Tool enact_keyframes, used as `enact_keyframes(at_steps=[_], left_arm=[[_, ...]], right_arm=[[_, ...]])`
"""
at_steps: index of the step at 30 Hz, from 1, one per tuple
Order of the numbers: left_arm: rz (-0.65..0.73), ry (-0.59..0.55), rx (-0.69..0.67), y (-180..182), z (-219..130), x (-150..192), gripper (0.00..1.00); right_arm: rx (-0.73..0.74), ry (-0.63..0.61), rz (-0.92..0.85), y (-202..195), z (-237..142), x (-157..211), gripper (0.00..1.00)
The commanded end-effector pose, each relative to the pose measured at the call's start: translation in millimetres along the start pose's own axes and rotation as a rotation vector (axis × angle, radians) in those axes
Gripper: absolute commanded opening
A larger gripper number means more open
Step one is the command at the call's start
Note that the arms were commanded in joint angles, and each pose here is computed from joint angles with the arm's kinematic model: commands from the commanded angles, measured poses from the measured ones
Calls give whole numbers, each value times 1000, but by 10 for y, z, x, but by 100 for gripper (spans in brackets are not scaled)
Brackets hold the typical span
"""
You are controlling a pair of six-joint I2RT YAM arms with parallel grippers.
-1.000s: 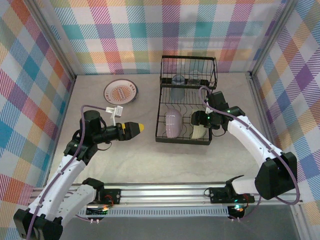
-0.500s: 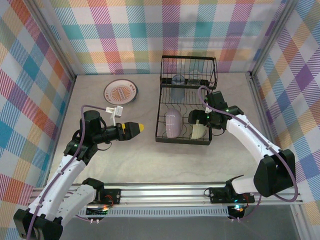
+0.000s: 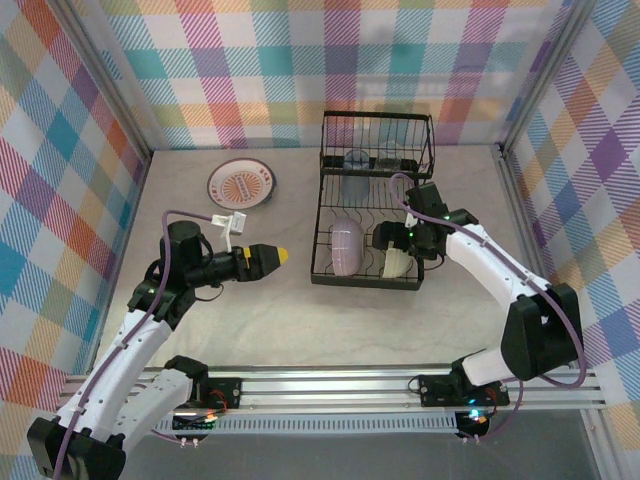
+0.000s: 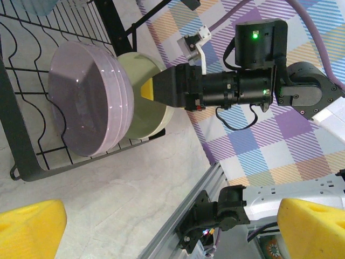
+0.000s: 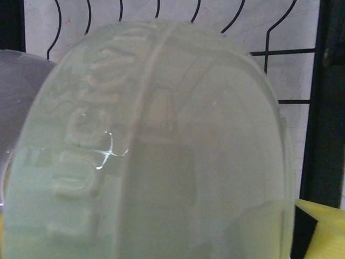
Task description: Unload the mixed dishes from the dish rack
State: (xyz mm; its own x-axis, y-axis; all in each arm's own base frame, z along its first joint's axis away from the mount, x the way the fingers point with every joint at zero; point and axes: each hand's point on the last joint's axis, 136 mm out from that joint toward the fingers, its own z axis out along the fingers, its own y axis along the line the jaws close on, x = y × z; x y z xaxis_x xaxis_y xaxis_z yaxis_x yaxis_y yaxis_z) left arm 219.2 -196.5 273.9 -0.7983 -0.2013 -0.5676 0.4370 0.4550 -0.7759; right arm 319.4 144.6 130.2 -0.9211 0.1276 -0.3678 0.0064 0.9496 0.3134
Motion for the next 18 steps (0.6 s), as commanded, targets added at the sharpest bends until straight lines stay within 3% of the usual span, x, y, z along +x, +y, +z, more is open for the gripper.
enact_keyframes(at_steps=[1, 7, 18], left_arm=[[16, -27, 15, -26, -34, -54, 100], [13, -30, 12, -14, -37, -62, 100], [7, -32, 13, -5, -34, -66, 100]], right_arm=[[-50, 2, 11, 81, 2, -36, 99], [-115, 1, 12, 192, -82, -31, 99], [-106, 9, 18, 137, -64, -3, 99]])
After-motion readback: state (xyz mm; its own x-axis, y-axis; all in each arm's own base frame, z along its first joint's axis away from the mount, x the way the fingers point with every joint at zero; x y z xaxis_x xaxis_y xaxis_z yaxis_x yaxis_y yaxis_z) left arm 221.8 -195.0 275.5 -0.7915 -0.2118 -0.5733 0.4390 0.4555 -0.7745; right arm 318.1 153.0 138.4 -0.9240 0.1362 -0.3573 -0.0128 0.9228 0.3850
